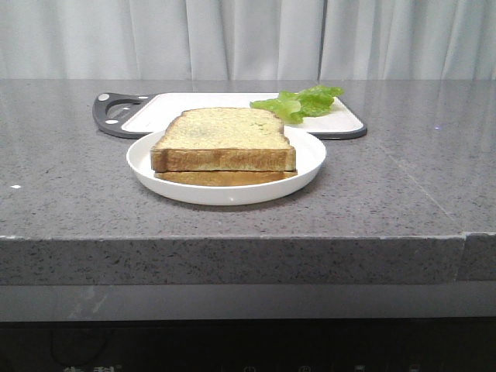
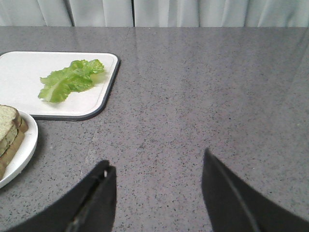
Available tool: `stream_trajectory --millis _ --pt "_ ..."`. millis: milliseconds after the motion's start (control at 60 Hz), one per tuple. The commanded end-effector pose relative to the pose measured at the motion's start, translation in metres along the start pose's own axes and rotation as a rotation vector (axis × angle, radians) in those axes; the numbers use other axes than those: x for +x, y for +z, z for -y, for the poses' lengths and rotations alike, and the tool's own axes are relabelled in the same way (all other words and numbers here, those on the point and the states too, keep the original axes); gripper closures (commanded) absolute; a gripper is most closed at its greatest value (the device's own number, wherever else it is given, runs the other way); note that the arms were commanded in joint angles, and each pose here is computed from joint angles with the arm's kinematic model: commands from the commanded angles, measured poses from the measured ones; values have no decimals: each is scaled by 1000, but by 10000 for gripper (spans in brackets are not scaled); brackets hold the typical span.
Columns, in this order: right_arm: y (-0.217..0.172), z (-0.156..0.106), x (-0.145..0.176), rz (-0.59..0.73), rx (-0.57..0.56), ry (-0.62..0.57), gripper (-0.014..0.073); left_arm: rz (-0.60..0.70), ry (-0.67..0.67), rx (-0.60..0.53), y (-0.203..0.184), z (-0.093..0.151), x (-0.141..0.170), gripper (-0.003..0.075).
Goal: Left arm grabs bread, right arm adds lettuce
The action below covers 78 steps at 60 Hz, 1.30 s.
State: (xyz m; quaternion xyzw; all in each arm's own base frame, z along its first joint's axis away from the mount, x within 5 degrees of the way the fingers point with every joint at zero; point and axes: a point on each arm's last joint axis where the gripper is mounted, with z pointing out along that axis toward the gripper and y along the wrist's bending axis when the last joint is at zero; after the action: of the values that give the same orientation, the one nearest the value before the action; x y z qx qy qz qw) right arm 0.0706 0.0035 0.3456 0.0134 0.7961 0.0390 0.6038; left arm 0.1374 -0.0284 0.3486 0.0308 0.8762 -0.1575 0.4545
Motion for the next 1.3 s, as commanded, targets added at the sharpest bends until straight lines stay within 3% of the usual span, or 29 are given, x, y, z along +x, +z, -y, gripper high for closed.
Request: stream_trajectory --millis 0,333,717,950,1283 --pt "-1 0 -16 105 6 -16 169 26 -24 99 7 8 -20 228" --pt "-1 0 -17 115 5 -16 169 -131 -80 336 60 19 -47 228" --pt "-1 0 -17 123 4 -16 169 -354 -60 535 136 66 -48 228" --pt "-1 0 -17 123 4 -16 169 -451 -38 579 177 84 -48 228" --pt "-1 0 -17 123 4 -16 169 -505 -62 556 214 81 -42 228"
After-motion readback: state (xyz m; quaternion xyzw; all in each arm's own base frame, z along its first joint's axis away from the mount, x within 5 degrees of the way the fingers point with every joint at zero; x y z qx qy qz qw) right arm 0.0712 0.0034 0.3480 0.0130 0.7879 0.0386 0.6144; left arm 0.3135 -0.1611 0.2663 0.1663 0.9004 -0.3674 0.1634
